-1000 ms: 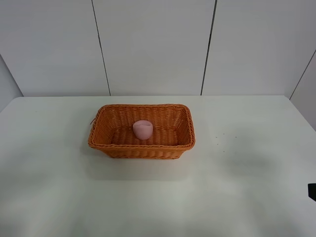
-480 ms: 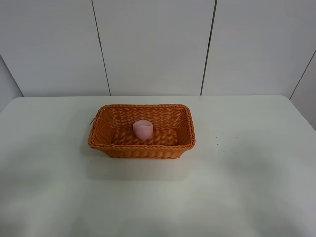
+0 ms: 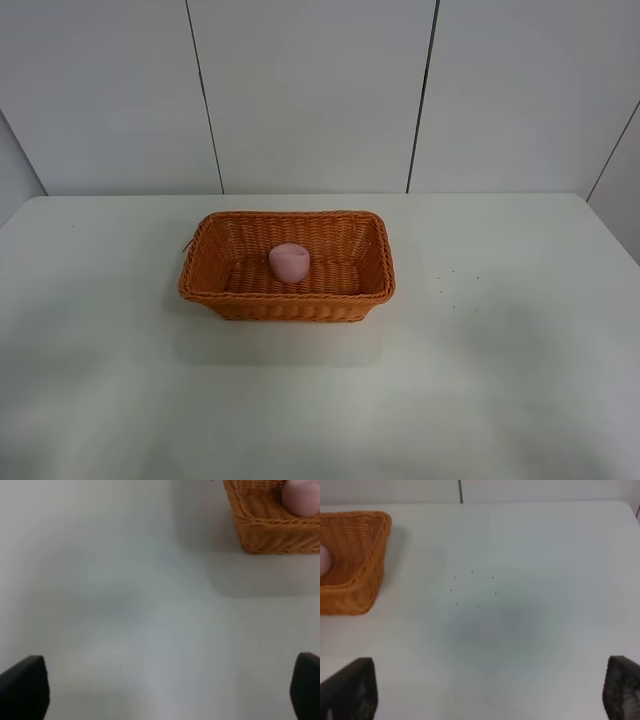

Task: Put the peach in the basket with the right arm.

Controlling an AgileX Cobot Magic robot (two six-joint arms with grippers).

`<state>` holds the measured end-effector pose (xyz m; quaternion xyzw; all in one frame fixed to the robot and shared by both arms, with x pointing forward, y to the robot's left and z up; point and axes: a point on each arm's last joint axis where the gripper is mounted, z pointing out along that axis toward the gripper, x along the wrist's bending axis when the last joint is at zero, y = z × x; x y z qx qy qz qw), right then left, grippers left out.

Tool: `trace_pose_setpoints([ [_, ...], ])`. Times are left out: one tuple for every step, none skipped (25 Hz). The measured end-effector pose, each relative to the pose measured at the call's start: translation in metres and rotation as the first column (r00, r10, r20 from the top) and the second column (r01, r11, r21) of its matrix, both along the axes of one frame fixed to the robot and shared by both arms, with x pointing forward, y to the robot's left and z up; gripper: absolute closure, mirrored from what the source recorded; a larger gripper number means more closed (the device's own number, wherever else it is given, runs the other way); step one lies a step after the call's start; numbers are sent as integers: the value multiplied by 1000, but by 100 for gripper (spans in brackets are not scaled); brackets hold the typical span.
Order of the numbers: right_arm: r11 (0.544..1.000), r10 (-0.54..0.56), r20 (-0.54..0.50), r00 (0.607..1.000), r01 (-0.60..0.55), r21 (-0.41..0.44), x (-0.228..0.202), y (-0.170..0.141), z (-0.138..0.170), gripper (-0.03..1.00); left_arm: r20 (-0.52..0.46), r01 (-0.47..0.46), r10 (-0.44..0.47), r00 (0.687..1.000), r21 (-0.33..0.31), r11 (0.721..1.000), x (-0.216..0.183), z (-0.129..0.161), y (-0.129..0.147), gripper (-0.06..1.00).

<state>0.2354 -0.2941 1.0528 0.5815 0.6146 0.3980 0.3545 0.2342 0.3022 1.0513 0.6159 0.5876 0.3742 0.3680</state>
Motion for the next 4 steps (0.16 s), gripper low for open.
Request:
trace_pose_setpoints([
  [1000,0,0,1000,0,0,0,0,0,27,0,0,0,1000,0,1000,0,0,0,-4],
  [1000,0,0,1000,0,0,0,0,0,27,0,0,0,1000,0,1000,0,0,0,-4],
  [1000,0,0,1000,0,0,0,0,0,27,0,0,0,1000,0,1000,0,0,0,-4],
  [1000,0,0,1000,0,0,0,0,0,27,0,0,0,1000,0,1000,0,0,0,-4],
])
